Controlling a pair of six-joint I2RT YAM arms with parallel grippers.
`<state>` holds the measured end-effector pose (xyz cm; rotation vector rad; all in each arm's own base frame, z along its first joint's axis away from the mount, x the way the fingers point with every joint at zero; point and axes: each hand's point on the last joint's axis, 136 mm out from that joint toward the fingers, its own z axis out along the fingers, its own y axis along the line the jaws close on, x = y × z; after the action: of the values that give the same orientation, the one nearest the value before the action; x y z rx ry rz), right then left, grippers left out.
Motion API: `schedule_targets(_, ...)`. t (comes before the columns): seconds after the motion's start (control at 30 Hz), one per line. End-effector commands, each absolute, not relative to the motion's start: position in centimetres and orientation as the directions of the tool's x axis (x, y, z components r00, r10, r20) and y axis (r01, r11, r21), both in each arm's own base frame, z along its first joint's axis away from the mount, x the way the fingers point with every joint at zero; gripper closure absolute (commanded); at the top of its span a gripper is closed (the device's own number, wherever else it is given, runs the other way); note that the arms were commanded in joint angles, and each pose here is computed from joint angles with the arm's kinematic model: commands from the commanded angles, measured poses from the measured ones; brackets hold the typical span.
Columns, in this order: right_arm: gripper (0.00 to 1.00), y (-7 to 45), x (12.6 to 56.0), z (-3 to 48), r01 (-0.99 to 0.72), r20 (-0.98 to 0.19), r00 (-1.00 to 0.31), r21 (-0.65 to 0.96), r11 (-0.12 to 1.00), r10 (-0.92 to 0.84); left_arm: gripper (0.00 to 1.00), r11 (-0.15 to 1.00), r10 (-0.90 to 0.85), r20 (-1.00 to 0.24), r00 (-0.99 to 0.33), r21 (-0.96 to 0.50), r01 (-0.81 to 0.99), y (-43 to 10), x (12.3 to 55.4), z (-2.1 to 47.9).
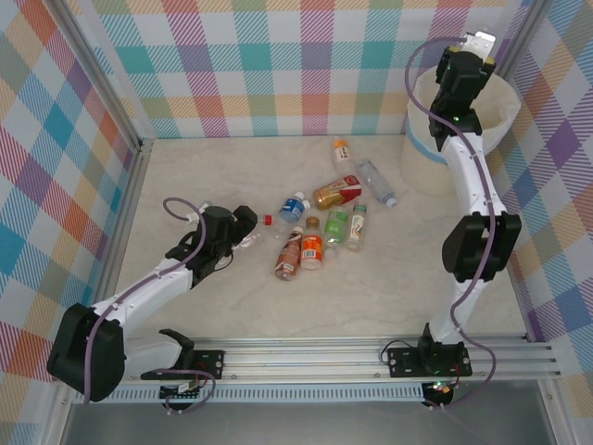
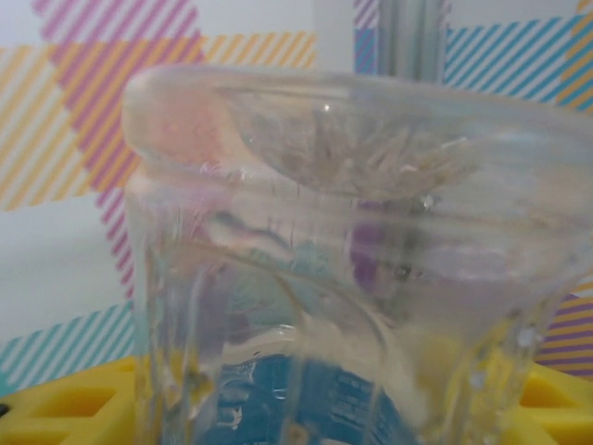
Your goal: Put the plastic bottles in the bin
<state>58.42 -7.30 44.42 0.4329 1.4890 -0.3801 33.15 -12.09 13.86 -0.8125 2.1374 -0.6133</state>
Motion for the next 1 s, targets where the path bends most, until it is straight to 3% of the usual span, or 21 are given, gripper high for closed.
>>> schedule_targets(0.0, 0.24, -8.3, 58.5, 43.6, 0.574, -1.0, -0.011, 0.01, 0.819, 0.02, 0.0, 0.668, -0.729, -0.474, -0.494, -0.651, -0.361, -11.1, 32.5, 14.3)
schedule_targets(0.1, 0.13, -8.1, 58.8, 42.6, 0.569, -0.998, -0.048, 0.014, 0.822, 0.051, 0.0, 0.681, -0.715, -0.485, -0.503, -0.645, -0.347, -11.0, 32.3, 14.5)
schedule_targets(0.3, 0.0, -6.7, 58.4, 41.8, 0.484, -0.992, -0.108, 0.005, 0.875, 0.065, 0.0, 0.767, -0.598, -0.508, -0.62, -0.586, -0.26, -12.3, 31.6, 15.3)
schedule_targets(0.67, 0.0, -4.6, 54.4, 40.5, 0.354, -0.991, -0.123, 0.008, 0.935, 0.055, 0.0, 0.914, -0.314, -0.585, -0.748, -0.4, -0.07, -13.4, 31.7, 17.1)
schedule_targets(0.97, 0.0, -4.1, 51.4, 41.2, 0.32, -0.994, -0.067, 0.059, 0.946, 0.085, 0.0, 0.879, -0.307, -0.528, -0.792, -0.476, -0.023, -15.8, 32.1, 19.6)
